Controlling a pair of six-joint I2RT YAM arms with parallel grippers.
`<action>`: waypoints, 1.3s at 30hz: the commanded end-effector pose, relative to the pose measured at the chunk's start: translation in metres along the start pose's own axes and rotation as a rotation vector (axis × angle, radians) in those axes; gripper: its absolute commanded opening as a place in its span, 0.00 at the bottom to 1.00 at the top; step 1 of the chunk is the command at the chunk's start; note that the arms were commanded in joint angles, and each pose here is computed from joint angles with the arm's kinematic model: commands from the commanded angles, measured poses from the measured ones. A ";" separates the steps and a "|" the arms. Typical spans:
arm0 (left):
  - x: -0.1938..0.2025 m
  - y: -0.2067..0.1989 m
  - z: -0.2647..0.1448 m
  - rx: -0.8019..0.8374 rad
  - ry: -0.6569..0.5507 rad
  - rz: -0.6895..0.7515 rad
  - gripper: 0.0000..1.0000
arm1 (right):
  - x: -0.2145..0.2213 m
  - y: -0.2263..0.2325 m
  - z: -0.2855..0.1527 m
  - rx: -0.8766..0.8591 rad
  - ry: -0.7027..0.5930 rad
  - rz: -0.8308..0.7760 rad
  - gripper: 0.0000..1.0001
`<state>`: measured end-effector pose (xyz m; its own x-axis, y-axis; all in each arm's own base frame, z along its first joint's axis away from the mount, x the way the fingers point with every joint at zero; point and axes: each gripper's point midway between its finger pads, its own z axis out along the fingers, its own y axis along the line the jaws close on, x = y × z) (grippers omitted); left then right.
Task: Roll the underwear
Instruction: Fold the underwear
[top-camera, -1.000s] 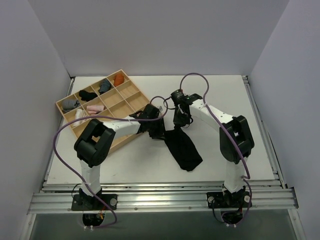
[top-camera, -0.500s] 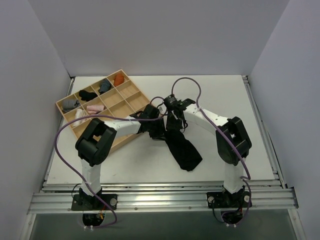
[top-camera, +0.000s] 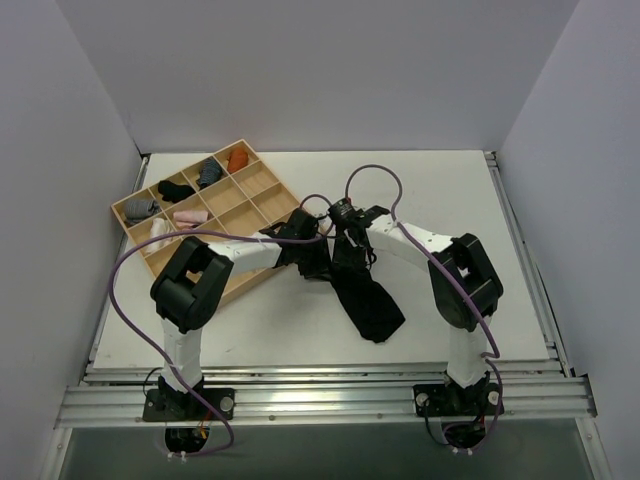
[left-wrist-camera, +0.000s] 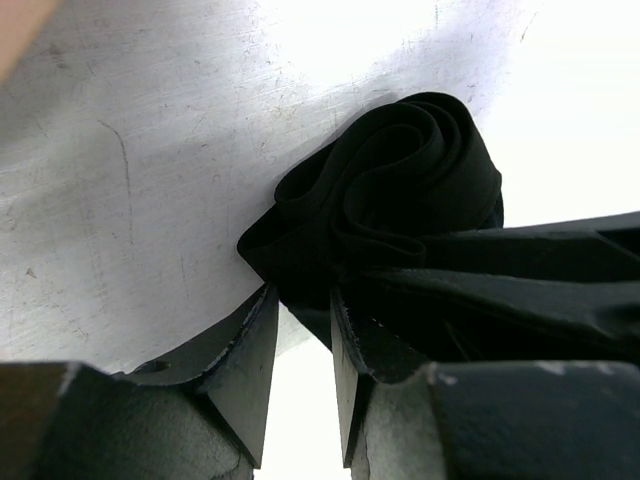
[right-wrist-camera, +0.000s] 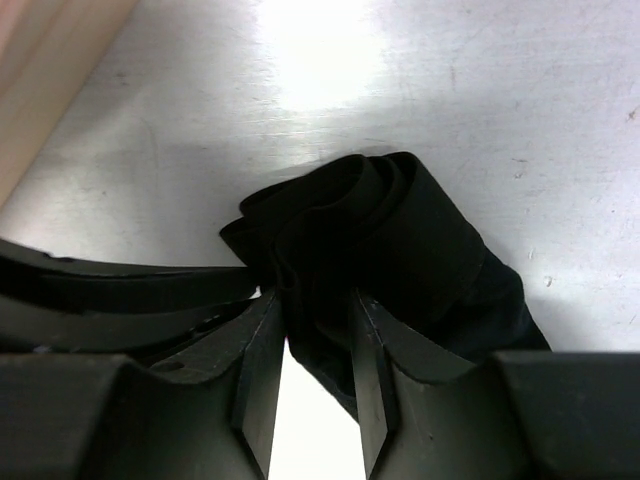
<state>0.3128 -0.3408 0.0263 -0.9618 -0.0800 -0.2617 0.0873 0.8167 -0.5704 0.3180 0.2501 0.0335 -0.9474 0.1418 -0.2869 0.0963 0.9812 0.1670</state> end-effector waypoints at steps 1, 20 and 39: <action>-0.012 -0.003 -0.010 -0.009 -0.045 0.004 0.37 | 0.002 0.004 -0.011 -0.029 -0.008 0.013 0.29; -0.009 -0.001 -0.013 -0.029 -0.041 -0.004 0.38 | -0.026 0.020 -0.033 -0.124 -0.064 0.014 0.38; -0.015 -0.009 -0.044 -0.056 -0.092 -0.052 0.43 | -0.029 0.012 -0.035 -0.170 -0.076 0.076 0.31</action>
<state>0.3102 -0.3271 0.0331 -0.9586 -0.1210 -0.2578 0.0345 0.8493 -0.5267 0.3390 0.2580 0.0642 -0.9212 0.2114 -0.3267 0.0994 0.9395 0.3278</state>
